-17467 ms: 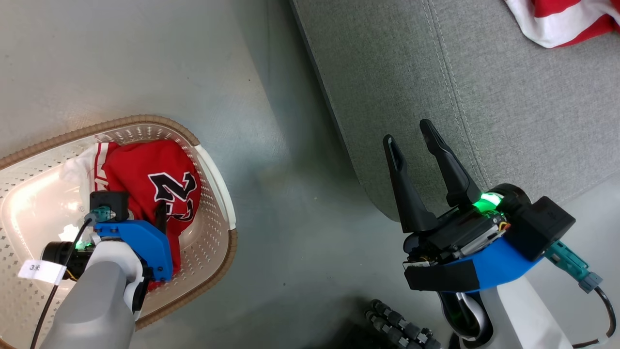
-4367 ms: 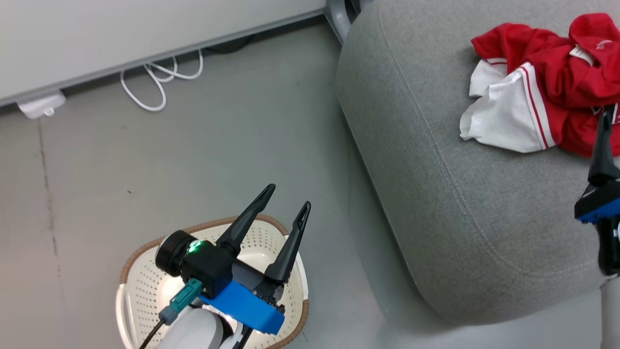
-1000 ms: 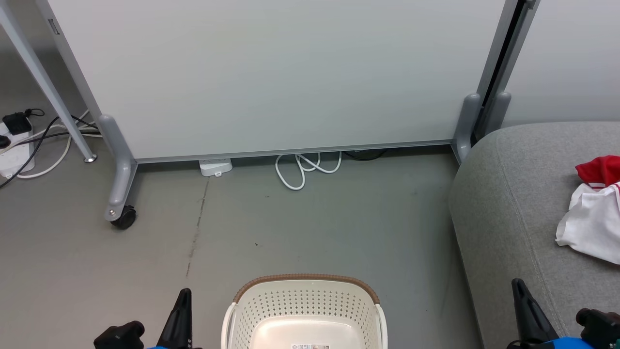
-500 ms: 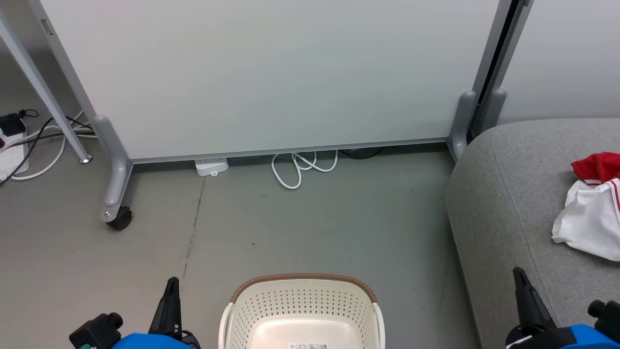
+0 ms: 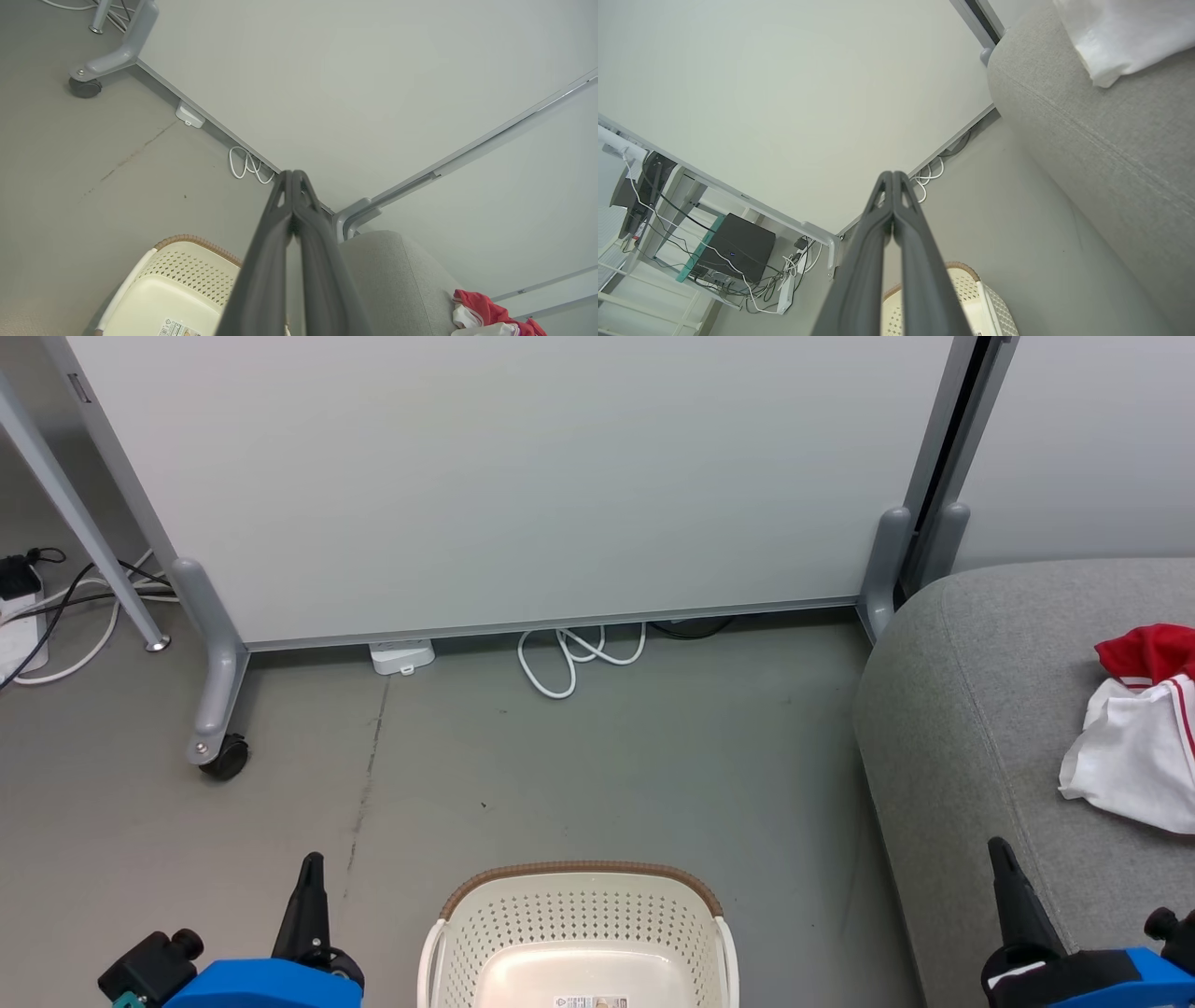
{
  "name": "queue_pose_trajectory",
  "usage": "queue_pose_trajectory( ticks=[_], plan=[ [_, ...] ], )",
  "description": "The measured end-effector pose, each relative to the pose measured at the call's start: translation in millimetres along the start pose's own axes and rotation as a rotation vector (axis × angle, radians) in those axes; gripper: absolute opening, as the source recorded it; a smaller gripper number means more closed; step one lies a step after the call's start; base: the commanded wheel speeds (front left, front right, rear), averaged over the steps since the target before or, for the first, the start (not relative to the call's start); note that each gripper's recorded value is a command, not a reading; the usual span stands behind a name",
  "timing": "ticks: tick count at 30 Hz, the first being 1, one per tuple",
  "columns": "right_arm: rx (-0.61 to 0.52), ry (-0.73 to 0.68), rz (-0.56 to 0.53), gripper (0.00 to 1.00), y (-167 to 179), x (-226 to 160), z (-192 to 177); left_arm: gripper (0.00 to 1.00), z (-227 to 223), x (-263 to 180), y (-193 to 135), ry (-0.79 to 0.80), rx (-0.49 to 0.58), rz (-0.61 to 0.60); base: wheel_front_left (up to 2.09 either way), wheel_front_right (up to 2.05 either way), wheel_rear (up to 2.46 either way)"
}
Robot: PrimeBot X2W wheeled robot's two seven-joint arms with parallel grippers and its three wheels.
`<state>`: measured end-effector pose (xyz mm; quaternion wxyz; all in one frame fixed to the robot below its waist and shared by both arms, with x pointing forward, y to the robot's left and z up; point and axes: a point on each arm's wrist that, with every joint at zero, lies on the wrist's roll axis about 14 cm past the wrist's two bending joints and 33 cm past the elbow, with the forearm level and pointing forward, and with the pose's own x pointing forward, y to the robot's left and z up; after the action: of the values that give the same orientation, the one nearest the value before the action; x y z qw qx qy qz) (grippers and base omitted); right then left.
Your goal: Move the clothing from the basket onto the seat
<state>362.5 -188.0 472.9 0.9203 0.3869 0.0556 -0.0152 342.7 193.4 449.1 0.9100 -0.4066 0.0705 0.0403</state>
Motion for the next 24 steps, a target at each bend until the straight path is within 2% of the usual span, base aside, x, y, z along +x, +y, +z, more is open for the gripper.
queue_pose_trajectory(
  ticks=[24],
  plan=[
    [0.271, -0.021, 0.024, 0.00, 7, 10, 10, 0.00, 16, 14, -12, -0.025, -0.253, -0.026, 0.00, 0.00, 0.00]
  ],
)
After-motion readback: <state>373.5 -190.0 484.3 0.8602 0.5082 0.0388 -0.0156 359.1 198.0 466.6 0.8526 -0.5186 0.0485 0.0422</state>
